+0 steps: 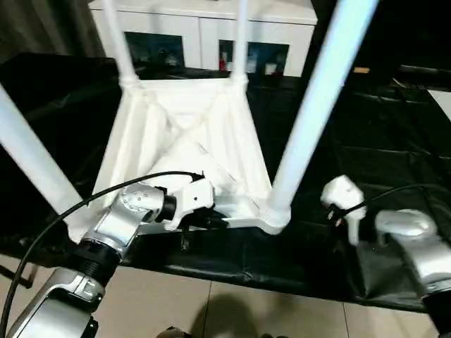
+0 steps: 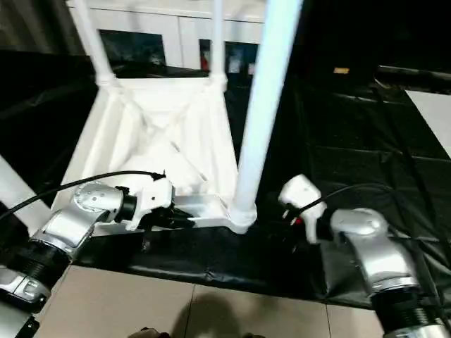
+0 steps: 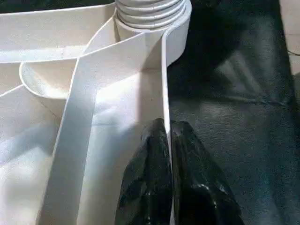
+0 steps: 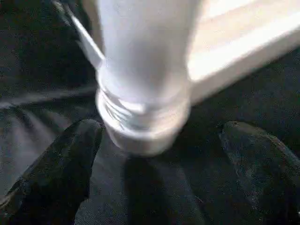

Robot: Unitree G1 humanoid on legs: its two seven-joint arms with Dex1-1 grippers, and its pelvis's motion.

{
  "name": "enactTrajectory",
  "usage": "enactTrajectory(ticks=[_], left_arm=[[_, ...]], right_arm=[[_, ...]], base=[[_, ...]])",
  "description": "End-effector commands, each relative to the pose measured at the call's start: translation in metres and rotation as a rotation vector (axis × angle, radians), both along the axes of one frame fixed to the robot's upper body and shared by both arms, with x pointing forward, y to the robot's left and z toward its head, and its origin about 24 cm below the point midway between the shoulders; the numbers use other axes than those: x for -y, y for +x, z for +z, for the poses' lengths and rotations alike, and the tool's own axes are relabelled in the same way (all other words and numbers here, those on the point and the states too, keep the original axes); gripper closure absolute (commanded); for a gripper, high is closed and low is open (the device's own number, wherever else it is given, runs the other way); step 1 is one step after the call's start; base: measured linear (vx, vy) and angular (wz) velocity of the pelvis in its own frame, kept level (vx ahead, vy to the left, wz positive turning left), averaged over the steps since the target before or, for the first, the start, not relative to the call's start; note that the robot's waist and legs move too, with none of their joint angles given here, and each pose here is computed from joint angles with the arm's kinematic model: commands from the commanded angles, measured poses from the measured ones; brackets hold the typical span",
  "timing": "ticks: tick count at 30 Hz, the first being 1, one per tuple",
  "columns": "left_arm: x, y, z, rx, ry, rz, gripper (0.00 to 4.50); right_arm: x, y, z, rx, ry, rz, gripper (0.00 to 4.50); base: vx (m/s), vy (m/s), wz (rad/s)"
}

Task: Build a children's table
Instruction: Rotate leg to tighten

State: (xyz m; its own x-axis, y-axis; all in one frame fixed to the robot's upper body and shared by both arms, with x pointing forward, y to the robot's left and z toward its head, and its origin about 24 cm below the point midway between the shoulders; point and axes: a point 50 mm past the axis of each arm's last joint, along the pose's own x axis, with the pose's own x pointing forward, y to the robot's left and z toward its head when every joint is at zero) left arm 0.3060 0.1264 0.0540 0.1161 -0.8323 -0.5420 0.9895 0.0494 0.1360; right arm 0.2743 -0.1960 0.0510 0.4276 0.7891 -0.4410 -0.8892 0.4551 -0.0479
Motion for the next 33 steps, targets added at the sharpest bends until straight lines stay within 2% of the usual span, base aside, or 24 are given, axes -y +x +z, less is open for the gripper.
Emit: enactTrajectory(ticks=[1,6,9,11,12,21,22,29,33], left_arm=[[0.006,-0.003,-0.001,-0.014,-0.005,-0.059,4.5],[0.006,-0.004,-0.001,-0.018,-0.004,-0.067,4.5],[0.006,-0.004,-0.001,-0.019,-0.003,-0.067,4.5],[0.006,-0.004,-0.002,-0.02,-0.003,-0.067,4.5],[0.005,-0.004,-0.002,-0.021,-0.002,-0.065,4.5],[0.003,-0.004,-0.003,-0.024,0.002,-0.061,4.5],[0.003,-0.004,-0.003,-0.024,0.002,-0.061,4.5],[0.003,-0.003,-0.003,-0.03,-0.001,-0.056,4.5],[0.007,0.001,-0.004,-0.029,-0.016,-0.017,4.5]], right_arm=[[-0.005,0.002,0.006,0.002,0.031,0.038,0.03],[-0.013,0.004,0.006,0.002,0.058,0.074,0.03],[-0.016,0.007,0.008,0.013,0.089,0.072,0.43],[-0.016,0.008,0.008,0.009,0.095,0.074,0.51],[-0.017,0.007,0.008,0.007,0.097,0.086,0.73],[-0.017,0.005,0.007,-0.001,0.1,0.111,1.33],[-0.017,0.005,0.007,-0.001,0.099,0.111,1.57],[-0.018,0.004,0.004,-0.005,0.115,0.109,1.8],[-0.019,0.01,-0.006,0.03,0.107,0.002,1.87]], base=[[0.0,0.0,0.0],[0.0,0.0,0.0],[0.0,0.0,0.0],[0.0,0.0,0.0],[0.0,0.0,0.0],[0.0,0.0,0.0],[0.0,0.0,0.0],[0.0,0.0,0.0],[0.0,0.0,0.0]])
